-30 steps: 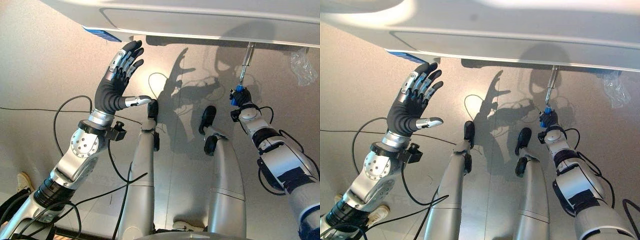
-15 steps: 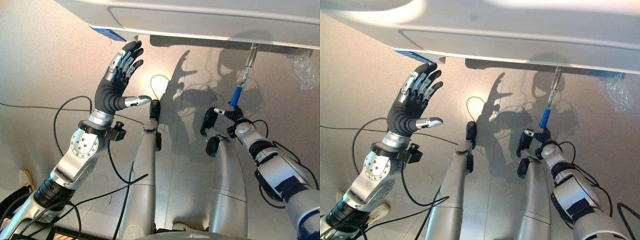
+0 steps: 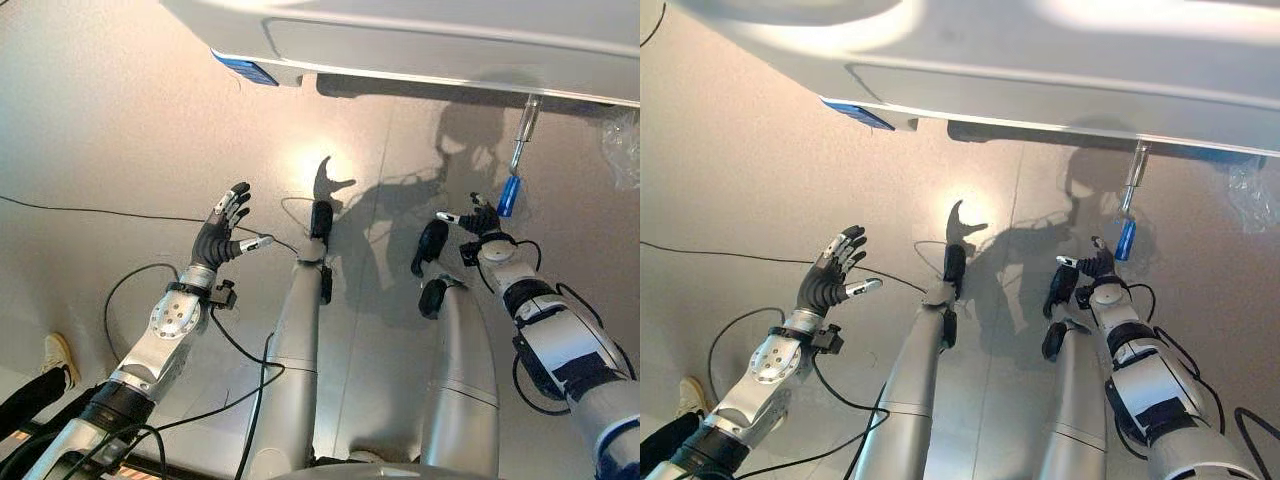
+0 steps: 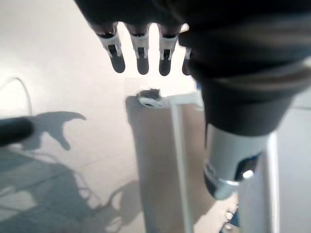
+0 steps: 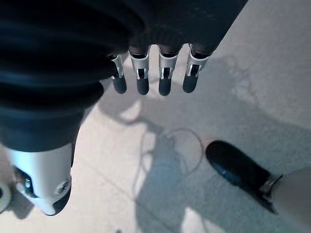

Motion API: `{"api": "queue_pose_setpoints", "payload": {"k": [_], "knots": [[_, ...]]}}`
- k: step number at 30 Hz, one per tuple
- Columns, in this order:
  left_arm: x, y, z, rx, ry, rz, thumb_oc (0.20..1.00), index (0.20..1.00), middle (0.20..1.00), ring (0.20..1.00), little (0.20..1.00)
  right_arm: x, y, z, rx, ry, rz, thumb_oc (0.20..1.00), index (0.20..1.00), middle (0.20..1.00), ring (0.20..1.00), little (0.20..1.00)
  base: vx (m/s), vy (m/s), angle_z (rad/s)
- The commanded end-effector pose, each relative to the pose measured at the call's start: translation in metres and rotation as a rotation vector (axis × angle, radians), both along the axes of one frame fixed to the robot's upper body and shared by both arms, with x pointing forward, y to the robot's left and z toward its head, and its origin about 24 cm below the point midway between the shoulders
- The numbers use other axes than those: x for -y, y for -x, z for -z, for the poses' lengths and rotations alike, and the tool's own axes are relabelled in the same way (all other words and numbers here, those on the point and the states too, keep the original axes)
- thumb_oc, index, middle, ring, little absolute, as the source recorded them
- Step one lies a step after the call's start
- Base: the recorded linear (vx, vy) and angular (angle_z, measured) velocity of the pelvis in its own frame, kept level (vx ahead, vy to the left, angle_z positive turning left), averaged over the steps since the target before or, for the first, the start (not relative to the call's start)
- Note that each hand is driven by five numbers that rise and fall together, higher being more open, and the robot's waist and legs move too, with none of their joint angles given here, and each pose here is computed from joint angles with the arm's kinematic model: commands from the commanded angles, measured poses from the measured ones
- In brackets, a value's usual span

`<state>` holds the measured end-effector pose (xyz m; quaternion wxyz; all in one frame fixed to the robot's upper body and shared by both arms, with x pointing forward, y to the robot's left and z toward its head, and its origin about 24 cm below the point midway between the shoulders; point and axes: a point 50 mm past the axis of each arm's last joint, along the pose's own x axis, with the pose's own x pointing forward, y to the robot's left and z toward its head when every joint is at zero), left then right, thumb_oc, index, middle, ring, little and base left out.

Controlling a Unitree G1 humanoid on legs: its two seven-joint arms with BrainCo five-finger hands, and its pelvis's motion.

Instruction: Raise the hospital bed

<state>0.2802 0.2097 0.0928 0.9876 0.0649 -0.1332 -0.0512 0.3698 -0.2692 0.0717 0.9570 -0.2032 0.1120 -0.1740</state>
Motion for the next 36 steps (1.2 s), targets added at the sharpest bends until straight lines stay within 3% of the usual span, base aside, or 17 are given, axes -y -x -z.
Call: {"api": "queue_pose_setpoints", "payload": {"k": [1,2,3,9,19,21,29,36], "knots": [[-0.016,0.013,0.047,-0.172,-0.051,-0.131,1.0,1.0,1.0,1.0,1.0,0.036,0.026,0.019,-0.01,-0.038,0.159,1.0,1.0,1.0,1.0,1.0,-0.01,0.004,-0.11],[-0.016,0.013,0.047,-0.172,-0.051,-0.131,1.0,1.0,1.0,1.0,1.0,0.036,0.026,0.019,-0.01,-0.038,0.159,1.0,1.0,1.0,1.0,1.0,-0.02,-0.006,-0.04],[-0.023,0.021,0.086,-0.333,-0.064,-0.204,1.0,1.0,1.0,1.0,1.0,0.042,0.042,0.041,-0.063,-0.074,0.206,1.0,1.0,1.0,1.0,1.0,0.0,0.0,0.0],[-0.034,0.041,0.143,-0.585,-0.161,-0.301,1.0,1.0,1.0,1.0,1.0,0.04,0.084,0.094,-0.213,-0.135,0.252,1.0,1.0,1.0,1.0,1.0,-0.04,-0.005,-0.03],[-0.043,0.063,0.172,-0.75,-0.207,-0.31,1.0,1.0,1.0,1.0,1.0,0.028,0.157,0.16,-0.442,-0.212,0.245,1.0,1.0,1.0,1.0,1.0,0.09,-0.028,-0.01],[-0.043,0.064,0.172,-0.751,-0.207,-0.31,1.0,1.0,1.0,1.0,1.0,0.028,0.157,0.16,-0.442,-0.212,0.245,1.0,1.0,1.0,1.0,1.0,0.08,0.0,0.01],[-0.046,0.093,0.196,-0.898,-0.278,-0.294,1.0,1.0,1.0,1.0,1.0,0.014,0.195,0.187,-0.573,-0.22,0.2,1.0,1.0,1.0,1.0,1.0,0.08,0.002,-0.03],[-0.051,0.139,0.22,-1.048,-0.258,-0.371,1.0,1.0,1.0,1.0,1.0,-0.008,0.241,0.212,-0.671,-0.303,0.204,1.0,1.0,1.0,1.0,1.0,0.09,0.039,-0.08]]}}
